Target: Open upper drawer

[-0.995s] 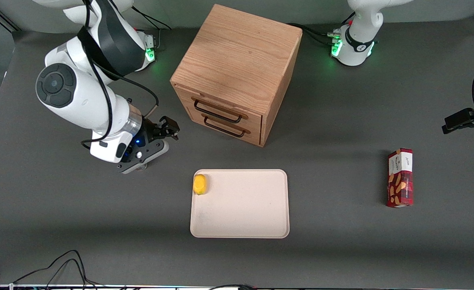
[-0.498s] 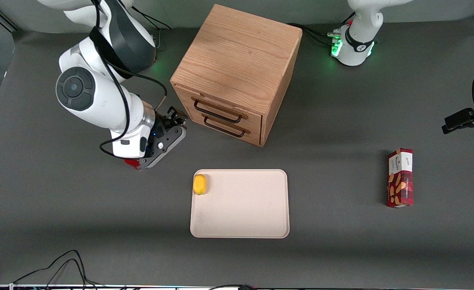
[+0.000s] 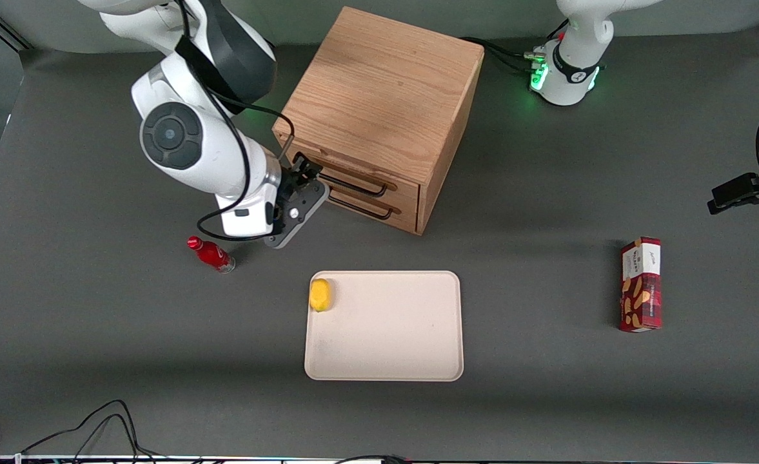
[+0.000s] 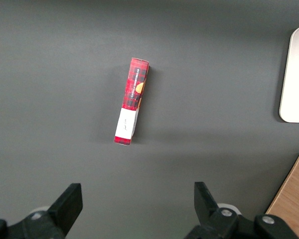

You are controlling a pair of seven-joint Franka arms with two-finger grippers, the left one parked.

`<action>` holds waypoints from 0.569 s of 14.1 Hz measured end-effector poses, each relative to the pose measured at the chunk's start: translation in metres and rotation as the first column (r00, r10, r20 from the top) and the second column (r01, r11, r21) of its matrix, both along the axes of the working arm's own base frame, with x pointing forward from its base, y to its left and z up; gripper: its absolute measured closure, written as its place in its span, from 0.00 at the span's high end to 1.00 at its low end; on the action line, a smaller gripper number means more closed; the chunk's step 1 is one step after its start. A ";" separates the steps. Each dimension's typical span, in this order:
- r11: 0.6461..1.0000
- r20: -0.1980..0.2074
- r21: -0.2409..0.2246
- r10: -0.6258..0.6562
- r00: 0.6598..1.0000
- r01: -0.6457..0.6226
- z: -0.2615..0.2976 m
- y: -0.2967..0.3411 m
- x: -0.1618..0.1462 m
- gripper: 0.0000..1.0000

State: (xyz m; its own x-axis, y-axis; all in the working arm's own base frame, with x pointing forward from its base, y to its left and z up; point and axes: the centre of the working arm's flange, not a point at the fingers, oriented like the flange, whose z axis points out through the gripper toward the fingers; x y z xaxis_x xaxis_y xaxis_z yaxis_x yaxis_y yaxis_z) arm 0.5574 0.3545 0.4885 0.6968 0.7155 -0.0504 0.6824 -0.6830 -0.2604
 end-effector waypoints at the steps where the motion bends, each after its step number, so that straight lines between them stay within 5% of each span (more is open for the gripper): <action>1: 1.000 -0.004 0.004 0.012 1.000 -0.012 -0.008 0.008 -0.005 1.00; 8: 0.998 -0.044 -0.001 0.056 0.997 -0.057 -0.046 0.027 -0.025 1.00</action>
State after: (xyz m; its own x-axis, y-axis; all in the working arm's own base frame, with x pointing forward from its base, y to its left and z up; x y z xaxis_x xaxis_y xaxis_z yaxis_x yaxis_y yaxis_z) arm 0.5328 0.3816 0.4421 0.6524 0.7535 -0.0813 0.7080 -0.6443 -0.2893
